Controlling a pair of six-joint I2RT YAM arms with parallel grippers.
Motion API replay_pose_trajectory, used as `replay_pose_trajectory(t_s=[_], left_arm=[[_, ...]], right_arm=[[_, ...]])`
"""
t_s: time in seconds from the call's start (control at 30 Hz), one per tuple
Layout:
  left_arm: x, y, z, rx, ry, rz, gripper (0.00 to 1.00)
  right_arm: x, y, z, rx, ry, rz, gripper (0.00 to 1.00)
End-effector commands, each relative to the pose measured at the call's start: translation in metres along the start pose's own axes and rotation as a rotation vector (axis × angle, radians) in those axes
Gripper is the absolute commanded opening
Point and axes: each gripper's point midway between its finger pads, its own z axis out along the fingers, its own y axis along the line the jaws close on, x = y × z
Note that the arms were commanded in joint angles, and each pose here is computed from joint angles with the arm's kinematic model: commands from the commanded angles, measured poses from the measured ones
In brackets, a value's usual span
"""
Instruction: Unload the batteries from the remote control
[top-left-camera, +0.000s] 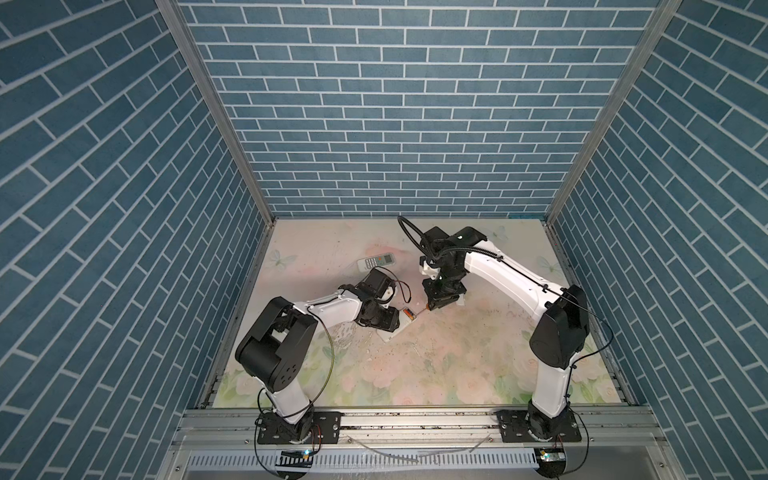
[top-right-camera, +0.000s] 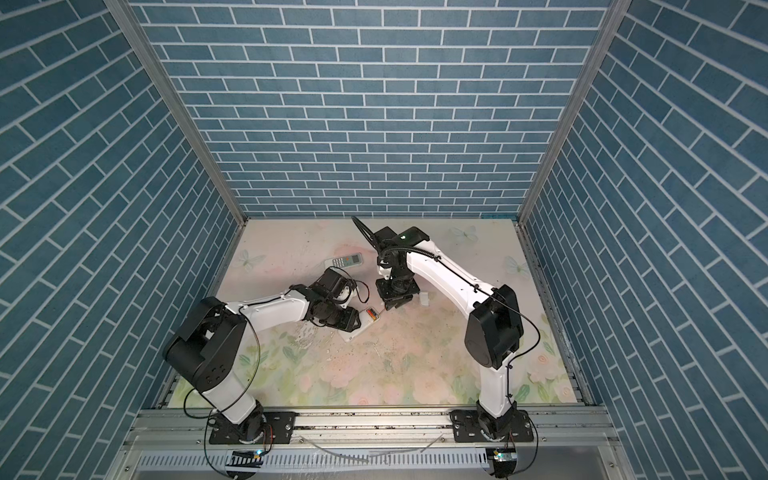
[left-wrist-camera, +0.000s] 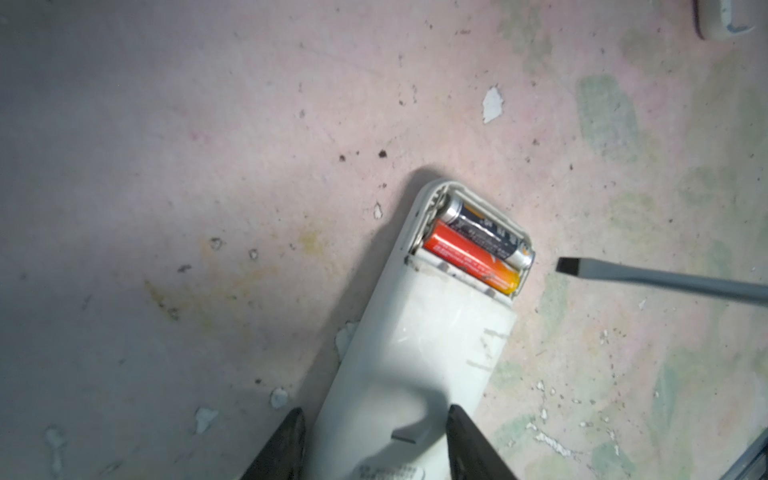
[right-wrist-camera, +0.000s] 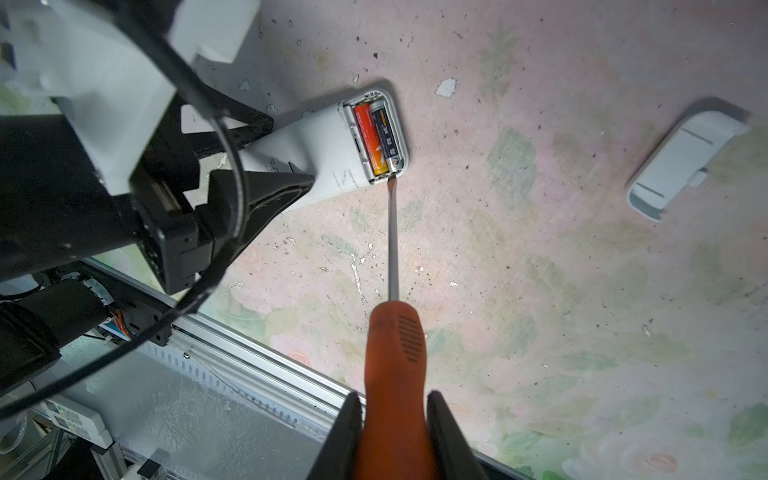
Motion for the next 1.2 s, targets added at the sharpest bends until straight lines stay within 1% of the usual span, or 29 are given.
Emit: replay_pose_trajectory(t_s=[0.0, 0.47, 1.17], left_arm=[[-0.001, 0.001, 0.004, 0.005, 0.010, 0.017, 0.55], [-0.001, 0.001, 0.006, 0.008, 0.017, 0.023, 0.55], [0.008, 0.008, 0.013, -0.020, 0.047, 0.030, 0.53]], right_arm=[[0.003, 0.000, 0.008, 0.006, 0.029, -0.050, 0.00], [0.013, -0.006, 0.016, 0.017, 0.068, -0.068, 0.00], [0.007, -0.004, 0.018, 0.016, 0.055, -0.070, 0.00]])
